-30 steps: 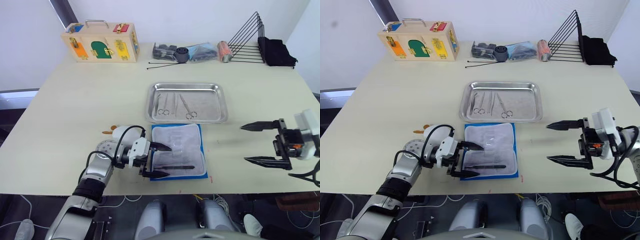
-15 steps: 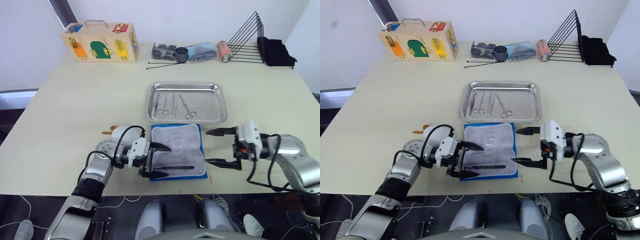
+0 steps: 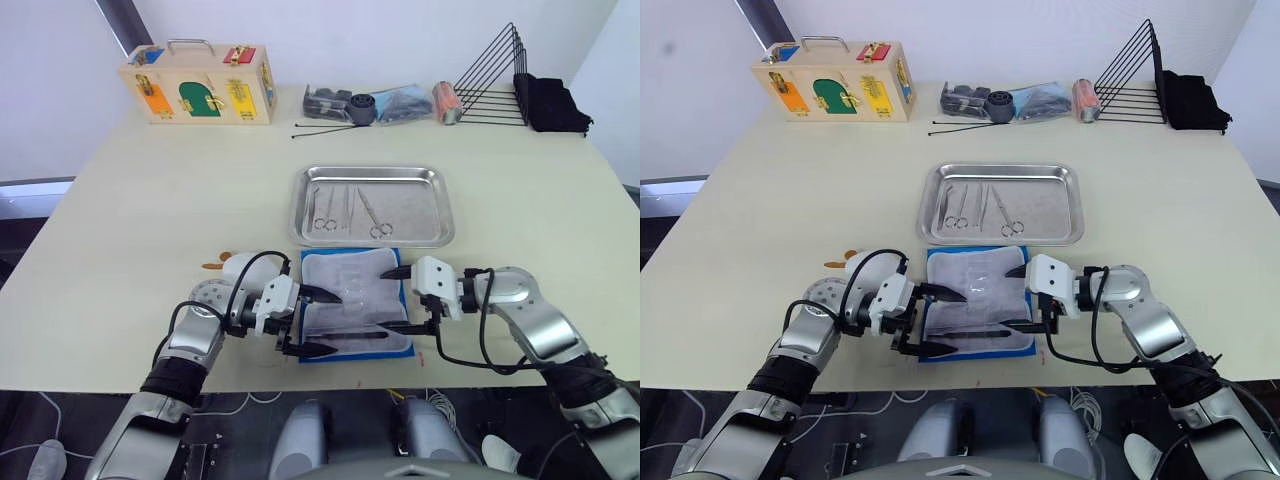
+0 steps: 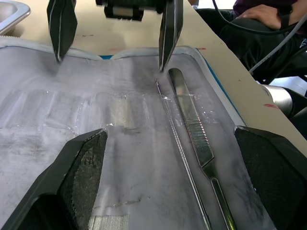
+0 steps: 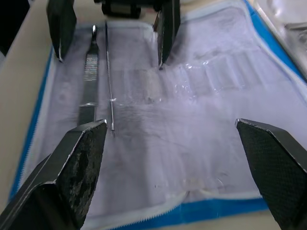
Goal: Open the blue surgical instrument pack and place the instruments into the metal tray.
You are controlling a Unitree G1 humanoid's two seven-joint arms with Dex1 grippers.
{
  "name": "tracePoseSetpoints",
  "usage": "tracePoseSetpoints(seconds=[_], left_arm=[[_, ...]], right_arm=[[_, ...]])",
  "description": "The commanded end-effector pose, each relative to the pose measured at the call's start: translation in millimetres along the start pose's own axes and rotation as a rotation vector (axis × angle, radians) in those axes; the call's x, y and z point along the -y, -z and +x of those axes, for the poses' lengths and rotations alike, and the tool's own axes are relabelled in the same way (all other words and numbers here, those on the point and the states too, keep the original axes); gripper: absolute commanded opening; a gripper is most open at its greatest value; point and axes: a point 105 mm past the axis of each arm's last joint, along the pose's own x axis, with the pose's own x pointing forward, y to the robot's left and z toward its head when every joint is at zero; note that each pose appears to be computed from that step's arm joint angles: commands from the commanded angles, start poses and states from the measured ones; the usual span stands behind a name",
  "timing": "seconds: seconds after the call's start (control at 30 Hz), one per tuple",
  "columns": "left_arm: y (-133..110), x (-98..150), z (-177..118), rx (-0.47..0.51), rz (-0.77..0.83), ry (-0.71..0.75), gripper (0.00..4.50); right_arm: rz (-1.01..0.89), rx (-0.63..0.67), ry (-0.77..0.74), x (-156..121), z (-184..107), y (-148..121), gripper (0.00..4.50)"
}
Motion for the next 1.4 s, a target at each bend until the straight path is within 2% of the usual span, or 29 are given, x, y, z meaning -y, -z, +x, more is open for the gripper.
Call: tracePoseSetpoints(seconds=[0.03,0.33,0.43,0.6,0.67,0.77,1.07,1.4], left_arm=[[22,14,-1,-0.063,-0.102,0.034,4.50],[21,13,-2,-0.066,-0.098,0.032,4.50],[20,13,-2,-0.065,-0.098,0.031,4.50],[20,13,-2,-0.063,-0.099,0.028,4.50],[20,13,-2,-0.063,-0.099,0.027,4.50],[20,13,-1,-0.062,-0.101,0.025,4.50],[20,13,0,-0.057,-0.103,0.026,4.50],[21,14,3,-0.050,-0.103,0.020,4.50]], right_arm=[[-0.040,0.009,-0.018,-1,6,-7,4.48],[-0.010,-0.051,-0.043,-5,15,10,4.48],[0.003,-0.069,-0.080,-11,14,16,3.70],[0.003,-0.083,-0.122,-19,13,19,1.70],[0.001,-0.091,-0.138,-22,11,21,0.75],[0.002,-0.091,-0.142,-24,7,21,0.12],[-0.012,-0.071,-0.136,-24,1,14,0.12],[-0.071,-0.021,-0.107,-15,-5,-12,0.12]])
